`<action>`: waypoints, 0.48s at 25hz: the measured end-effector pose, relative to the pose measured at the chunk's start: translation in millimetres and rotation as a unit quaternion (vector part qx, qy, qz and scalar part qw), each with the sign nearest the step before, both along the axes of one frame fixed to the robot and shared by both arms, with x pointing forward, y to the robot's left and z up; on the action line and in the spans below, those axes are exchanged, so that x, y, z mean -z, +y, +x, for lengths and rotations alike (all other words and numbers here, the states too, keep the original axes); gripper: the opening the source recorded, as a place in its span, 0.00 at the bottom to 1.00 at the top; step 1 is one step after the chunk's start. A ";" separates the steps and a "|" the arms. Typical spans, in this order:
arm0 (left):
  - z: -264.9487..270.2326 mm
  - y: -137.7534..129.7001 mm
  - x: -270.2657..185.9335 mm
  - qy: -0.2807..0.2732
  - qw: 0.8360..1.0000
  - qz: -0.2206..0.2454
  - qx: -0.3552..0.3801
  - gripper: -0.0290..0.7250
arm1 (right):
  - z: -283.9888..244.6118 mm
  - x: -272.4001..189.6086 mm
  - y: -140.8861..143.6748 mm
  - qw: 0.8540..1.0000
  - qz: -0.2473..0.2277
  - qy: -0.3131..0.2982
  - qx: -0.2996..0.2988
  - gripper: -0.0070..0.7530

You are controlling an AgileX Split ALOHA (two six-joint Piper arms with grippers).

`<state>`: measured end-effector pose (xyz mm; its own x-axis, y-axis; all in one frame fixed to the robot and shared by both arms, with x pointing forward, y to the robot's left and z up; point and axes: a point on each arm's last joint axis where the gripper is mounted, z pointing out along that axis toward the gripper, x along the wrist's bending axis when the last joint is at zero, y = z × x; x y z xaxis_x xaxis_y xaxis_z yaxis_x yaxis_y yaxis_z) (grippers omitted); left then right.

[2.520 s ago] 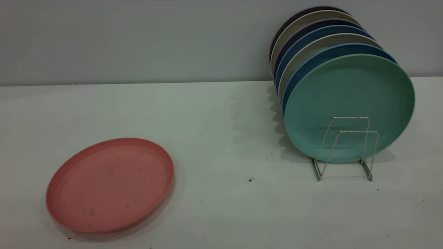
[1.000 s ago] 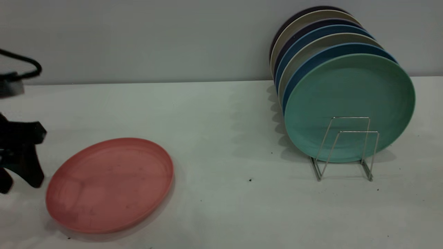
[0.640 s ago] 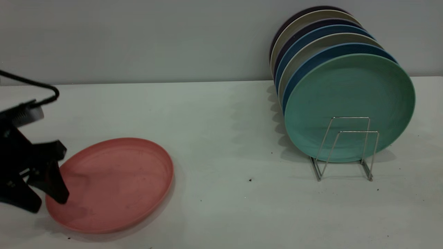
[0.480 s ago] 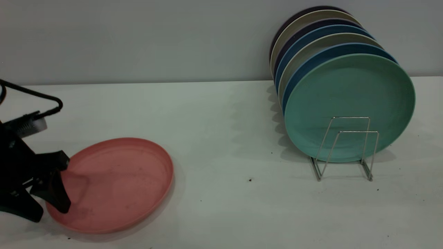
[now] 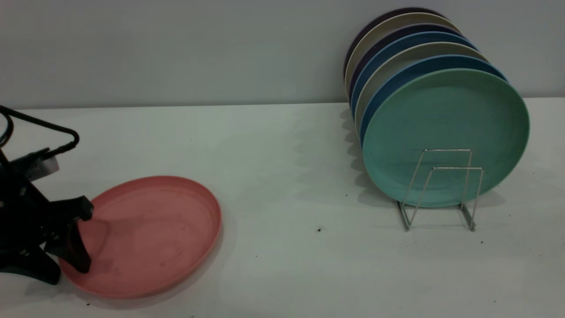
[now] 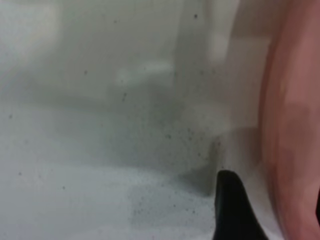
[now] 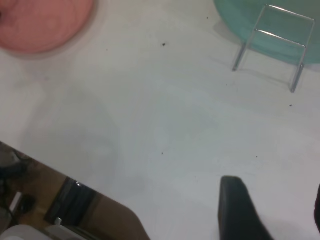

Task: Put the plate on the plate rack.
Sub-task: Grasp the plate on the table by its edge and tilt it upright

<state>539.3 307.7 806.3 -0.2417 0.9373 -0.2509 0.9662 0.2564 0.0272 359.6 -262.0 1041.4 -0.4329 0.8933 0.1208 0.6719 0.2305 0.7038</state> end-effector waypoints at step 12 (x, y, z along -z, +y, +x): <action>4.5 2.6 -0.1 -0.018 1.000 0.013 -0.013 0.12 | 0.0 0.0 0.0 1.000 0.000 0.000 0.000 0.52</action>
<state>543.8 310.3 806.4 -0.2565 0.9374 -0.2354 0.9577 0.2793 0.0687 359.6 -261.9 1041.4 -0.4329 0.8933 0.1210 0.6720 0.2303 0.7039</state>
